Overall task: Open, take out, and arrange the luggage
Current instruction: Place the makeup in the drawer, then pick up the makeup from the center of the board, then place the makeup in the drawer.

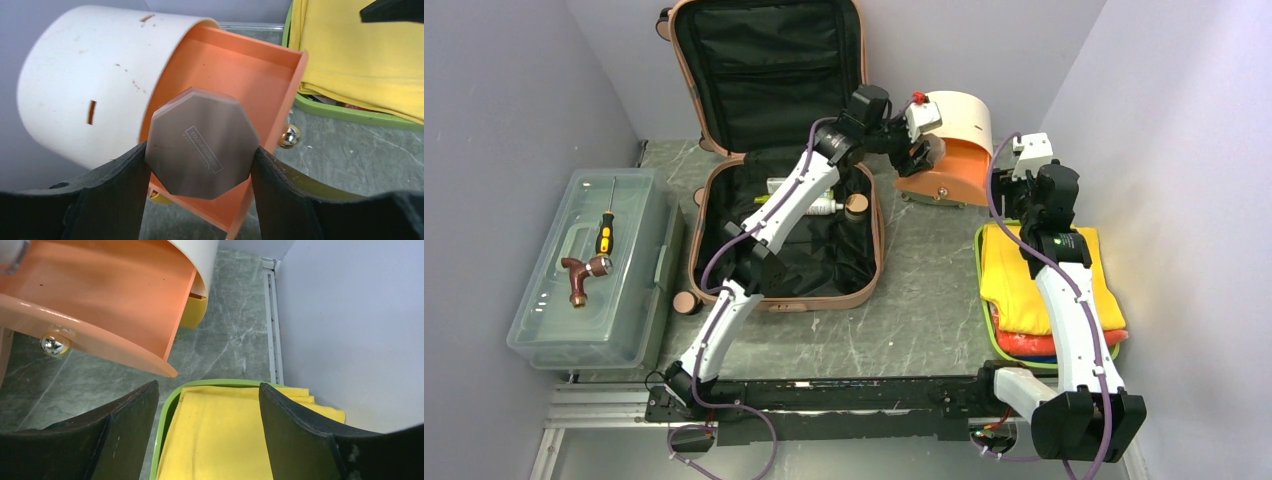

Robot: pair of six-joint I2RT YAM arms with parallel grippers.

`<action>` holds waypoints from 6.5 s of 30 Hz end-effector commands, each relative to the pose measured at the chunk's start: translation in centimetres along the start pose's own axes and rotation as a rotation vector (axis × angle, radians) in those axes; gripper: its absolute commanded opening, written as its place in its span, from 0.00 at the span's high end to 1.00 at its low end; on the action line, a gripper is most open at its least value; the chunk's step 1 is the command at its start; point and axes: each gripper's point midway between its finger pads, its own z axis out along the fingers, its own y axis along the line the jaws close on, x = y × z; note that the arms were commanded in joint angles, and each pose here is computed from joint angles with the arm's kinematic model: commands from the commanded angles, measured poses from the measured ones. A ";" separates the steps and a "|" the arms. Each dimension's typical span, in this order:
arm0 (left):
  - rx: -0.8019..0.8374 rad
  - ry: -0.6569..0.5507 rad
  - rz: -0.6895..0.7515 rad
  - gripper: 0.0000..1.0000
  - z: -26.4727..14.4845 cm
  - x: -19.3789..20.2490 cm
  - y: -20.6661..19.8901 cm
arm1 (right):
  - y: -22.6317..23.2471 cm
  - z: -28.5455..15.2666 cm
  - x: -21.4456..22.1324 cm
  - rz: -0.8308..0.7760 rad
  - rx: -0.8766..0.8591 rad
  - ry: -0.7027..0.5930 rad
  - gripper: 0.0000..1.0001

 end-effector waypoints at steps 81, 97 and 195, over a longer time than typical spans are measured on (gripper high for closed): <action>-0.116 0.424 -0.377 0.00 -5.9 20.9 3.9 | 0.2 0.9 -0.1 0.035 -0.052 -0.004 0.24; -0.564 0.225 -0.455 0.01 -29.9 11.4 12.0 | 17.9 -0.3 -10.0 -0.363 -0.756 -0.026 0.21; -0.204 0.045 -0.757 0.01 -43.0 18.8 -8.6 | 6.3 4.5 -8.8 -0.292 -0.390 0.206 1.00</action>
